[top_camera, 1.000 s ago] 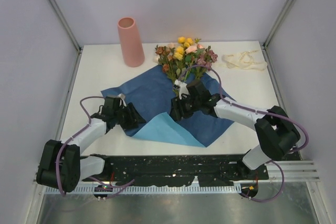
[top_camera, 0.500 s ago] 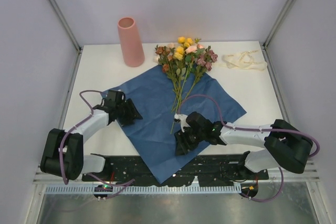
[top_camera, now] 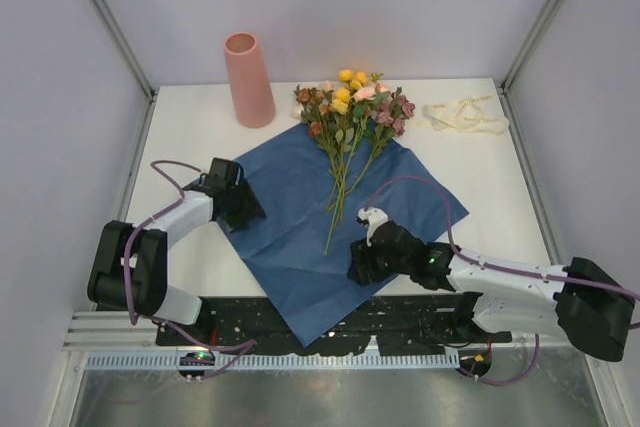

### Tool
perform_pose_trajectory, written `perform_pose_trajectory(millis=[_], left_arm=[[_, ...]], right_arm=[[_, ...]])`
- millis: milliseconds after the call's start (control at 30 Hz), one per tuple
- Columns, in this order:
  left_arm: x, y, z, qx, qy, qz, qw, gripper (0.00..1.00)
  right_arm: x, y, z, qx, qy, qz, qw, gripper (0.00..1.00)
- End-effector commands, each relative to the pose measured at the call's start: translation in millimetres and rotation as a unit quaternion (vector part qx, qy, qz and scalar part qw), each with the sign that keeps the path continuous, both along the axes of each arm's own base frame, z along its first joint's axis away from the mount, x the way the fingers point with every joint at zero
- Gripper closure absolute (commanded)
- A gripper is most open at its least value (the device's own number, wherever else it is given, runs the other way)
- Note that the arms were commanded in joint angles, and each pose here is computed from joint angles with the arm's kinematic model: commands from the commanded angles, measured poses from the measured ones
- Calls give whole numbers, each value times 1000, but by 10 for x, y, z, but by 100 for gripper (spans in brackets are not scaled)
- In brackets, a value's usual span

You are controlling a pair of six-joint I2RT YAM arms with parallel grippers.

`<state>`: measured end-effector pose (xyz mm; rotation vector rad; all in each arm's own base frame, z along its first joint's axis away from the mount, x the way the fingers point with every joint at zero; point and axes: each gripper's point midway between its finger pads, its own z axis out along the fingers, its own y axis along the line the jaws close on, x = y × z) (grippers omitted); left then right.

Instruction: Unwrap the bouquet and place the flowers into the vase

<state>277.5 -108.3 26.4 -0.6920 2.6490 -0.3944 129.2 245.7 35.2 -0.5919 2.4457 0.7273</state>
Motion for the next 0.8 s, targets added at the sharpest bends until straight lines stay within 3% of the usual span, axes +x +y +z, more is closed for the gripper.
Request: perform_pose_trajectory(millis=[0,167,233,300,433,533,633,767], left_arm=[[159,26,67,9,-11,19,1000,42],[353,203,281,68,-26,22,997,41],[354,151,332,57,-24,6,998,41],[333,-20,467,17,-66,-24,997,42],[325,-344,913,-20,-190,-90,977,40],[263,-547,1181,-17,-211,-152,965,39],[256,-753,1421,8,-225,-206,952,40],[282,-997,1516,26,-229,-240,943,42]], right_arm=[[257,86,559,59,-52,-63,995,42],[487,18,1142,106,-115,-124,980,35],[636,-86,1236,99,-145,-166,970,35],[759,-141,1266,95,-169,-192,962,35],[597,193,1201,128,-130,-112,977,39],[430,341,1013,142,-87,-71,983,42],[443,170,828,117,-77,-110,984,42],[614,-282,657,47,-96,-215,971,32]])
